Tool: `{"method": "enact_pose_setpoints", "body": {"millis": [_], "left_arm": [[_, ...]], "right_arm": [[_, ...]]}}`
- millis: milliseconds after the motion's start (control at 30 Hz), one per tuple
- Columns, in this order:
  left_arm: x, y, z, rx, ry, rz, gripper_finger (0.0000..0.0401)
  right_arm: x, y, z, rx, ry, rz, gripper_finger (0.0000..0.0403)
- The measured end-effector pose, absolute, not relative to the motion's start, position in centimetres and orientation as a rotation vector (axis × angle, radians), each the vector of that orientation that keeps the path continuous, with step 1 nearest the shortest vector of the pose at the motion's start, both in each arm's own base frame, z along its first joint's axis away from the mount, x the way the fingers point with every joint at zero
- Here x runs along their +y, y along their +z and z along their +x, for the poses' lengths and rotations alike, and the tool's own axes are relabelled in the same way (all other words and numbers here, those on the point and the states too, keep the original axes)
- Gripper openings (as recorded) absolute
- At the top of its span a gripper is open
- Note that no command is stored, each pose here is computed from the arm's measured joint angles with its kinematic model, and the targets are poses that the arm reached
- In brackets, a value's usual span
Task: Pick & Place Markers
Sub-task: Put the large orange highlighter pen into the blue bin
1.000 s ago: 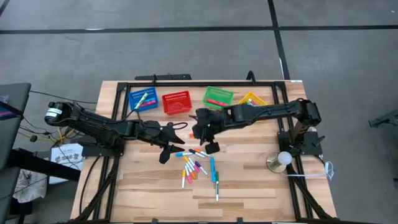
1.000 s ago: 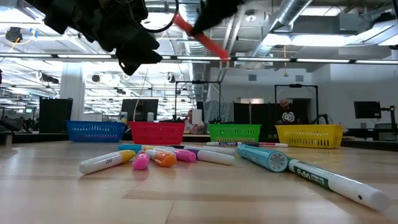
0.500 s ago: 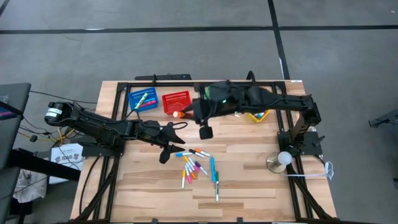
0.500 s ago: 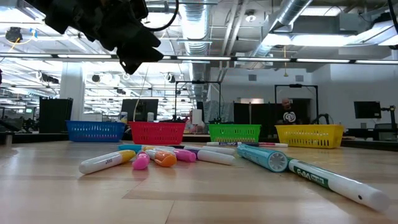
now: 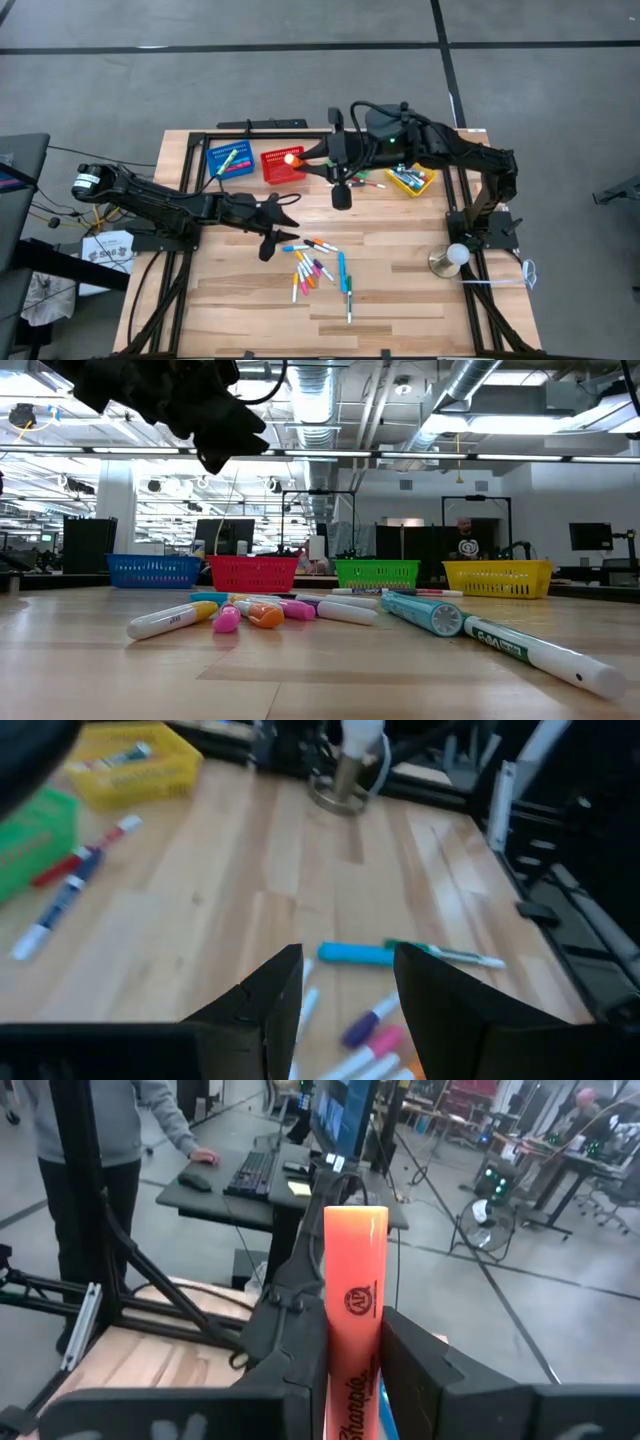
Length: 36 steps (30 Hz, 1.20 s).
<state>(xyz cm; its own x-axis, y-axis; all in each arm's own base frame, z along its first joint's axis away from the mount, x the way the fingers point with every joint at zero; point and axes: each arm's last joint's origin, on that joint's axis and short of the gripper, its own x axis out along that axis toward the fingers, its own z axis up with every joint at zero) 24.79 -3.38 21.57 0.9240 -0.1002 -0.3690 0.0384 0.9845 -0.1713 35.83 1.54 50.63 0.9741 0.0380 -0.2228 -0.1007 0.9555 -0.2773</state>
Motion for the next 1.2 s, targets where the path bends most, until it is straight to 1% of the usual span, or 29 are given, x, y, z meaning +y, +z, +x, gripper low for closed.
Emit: {"method": "enact_pose_setpoints", "body": {"millis": [100, 200, 400, 600, 700, 800, 1200], "left_arm": [[-3.3, 21.9, 24.9, 0.347, -0.046, -0.132, 0.0159], [-3.2, 23.0, 24.7, 0.262, -0.053, -0.109, 0.0159], [-3.0, 26.5, 23.8, 0.011, -0.044, -0.050, 0.0159], [-2.6, 29.7, 22.4, -0.238, 0.045, 0.025, 0.0159], [-2.3, 30.6, 22.1, -0.323, 0.088, 0.063, 0.0159], [-2.0, 31.0, 22.0, -0.372, 0.109, 0.064, 0.0159], [-1.8, 31.2, 22.0, -0.397, 0.117, 0.061, 0.0159]], "right_arm": [[1.5, 50.5, 35.8, 0.229, 0.072, -0.291, 0.0066], [1.5, 50.5, 35.8, 0.232, 0.073, -0.291, 0.0066], [1.5, 50.5, 35.8, 0.231, 0.072, -0.289, 0.0066], [1.6, 50.7, 35.9, 0.210, 0.071, -0.268, 0.0066], [1.6, 50.7, 35.9, 0.210, 0.071, -0.265, 0.0066], [1.6, 50.7, 35.9, 0.210, 0.073, -0.265, 0.0066], [1.6, 50.7, 35.9, 0.211, 0.073, -0.264, 0.0066]]}}
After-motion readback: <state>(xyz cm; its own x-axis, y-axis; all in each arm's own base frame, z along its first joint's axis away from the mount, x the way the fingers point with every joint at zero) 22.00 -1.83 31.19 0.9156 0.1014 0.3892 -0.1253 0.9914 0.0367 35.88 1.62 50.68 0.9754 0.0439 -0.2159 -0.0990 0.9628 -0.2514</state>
